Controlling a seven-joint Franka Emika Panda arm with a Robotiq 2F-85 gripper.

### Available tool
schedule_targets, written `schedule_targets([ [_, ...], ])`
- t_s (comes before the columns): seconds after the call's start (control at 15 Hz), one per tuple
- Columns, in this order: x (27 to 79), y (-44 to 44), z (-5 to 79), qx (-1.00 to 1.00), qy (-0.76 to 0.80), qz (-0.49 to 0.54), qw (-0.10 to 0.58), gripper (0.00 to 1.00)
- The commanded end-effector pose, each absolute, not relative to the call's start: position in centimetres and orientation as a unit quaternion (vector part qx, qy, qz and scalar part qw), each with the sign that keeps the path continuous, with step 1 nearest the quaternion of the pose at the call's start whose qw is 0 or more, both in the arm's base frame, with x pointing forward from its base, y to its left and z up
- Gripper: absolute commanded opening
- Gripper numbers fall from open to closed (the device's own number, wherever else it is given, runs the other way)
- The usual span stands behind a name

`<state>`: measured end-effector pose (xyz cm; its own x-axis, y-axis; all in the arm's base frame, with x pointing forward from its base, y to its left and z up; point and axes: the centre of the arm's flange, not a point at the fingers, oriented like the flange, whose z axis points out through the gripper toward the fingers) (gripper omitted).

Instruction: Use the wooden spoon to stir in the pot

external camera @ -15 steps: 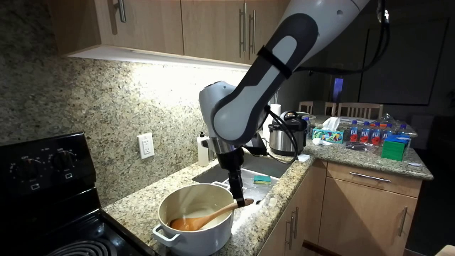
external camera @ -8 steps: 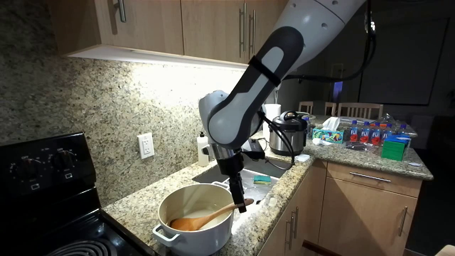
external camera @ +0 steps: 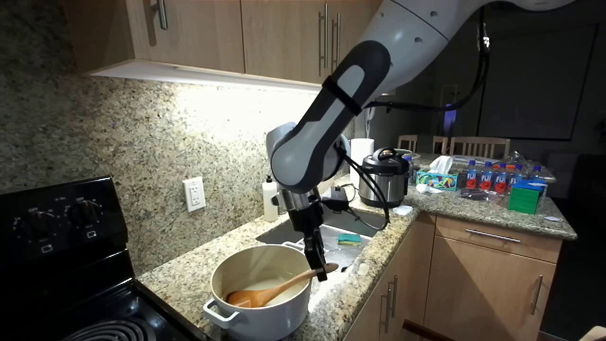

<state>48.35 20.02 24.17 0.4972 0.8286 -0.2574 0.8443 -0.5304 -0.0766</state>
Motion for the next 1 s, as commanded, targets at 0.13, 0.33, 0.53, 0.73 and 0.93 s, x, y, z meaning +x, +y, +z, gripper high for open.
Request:
schedule_targets([
  [0.13, 49.4, 19.9, 26.0, 0.878, 0.461, -0.131, 0.010, 0.06],
  [0.33, 49.7, 20.4, 27.1, 0.880, 0.456, -0.130, 0.022, 0.10],
  [0.53, 50.0, 21.0, 28.3, 0.886, 0.444, -0.129, 0.031, 0.10],
  [0.73, 50.3, 21.3, 29.5, 0.894, 0.430, -0.123, 0.034, 0.10],
  [0.93, 51.2, 21.2, 30.0, 0.904, 0.407, -0.124, 0.034, 0.10],
])
